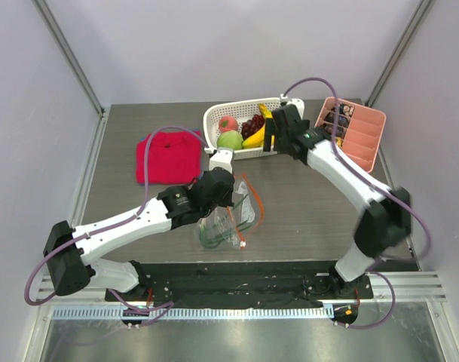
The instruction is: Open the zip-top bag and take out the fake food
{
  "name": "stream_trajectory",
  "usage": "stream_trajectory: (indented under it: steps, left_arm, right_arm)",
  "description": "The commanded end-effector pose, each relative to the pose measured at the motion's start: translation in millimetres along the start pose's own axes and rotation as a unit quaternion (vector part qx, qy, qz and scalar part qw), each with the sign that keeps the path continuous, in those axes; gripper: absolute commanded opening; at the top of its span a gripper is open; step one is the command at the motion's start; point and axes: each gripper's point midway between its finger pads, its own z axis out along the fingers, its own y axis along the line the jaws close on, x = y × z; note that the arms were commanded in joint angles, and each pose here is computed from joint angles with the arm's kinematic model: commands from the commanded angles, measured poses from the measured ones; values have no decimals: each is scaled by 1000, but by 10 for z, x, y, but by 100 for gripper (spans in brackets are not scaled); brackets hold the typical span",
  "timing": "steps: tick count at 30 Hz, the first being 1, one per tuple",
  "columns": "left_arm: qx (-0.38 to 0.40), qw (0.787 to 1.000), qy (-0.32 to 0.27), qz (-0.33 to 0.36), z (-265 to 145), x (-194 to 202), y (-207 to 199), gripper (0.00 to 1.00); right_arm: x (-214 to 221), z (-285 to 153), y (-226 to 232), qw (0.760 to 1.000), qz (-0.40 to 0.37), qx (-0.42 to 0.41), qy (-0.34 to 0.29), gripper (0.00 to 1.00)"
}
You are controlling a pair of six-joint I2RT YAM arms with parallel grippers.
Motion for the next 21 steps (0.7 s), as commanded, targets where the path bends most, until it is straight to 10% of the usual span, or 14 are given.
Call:
stream_trajectory:
  steps: [1, 9, 12, 21]
  left_arm:
    - [38, 999, -23, -24, -3, -211, -181, 0]
    - [66, 997, -11, -40, 0, -181, -306, 0]
    - [89, 995, -5, -48, -27, -172, -394, 0]
    - [101, 993, 5, -66, -31, -113, -440, 0]
  right_arm:
    - [279, -930, 381, 987, 8, -153, -38, 82]
    - [1191, -1625, 698, 934, 46, -355, 7, 56]
    - [1143, -1739, 844, 908, 82, -410, -17, 24]
    - [1159, -1541, 1085, 914, 112, -389, 11, 4]
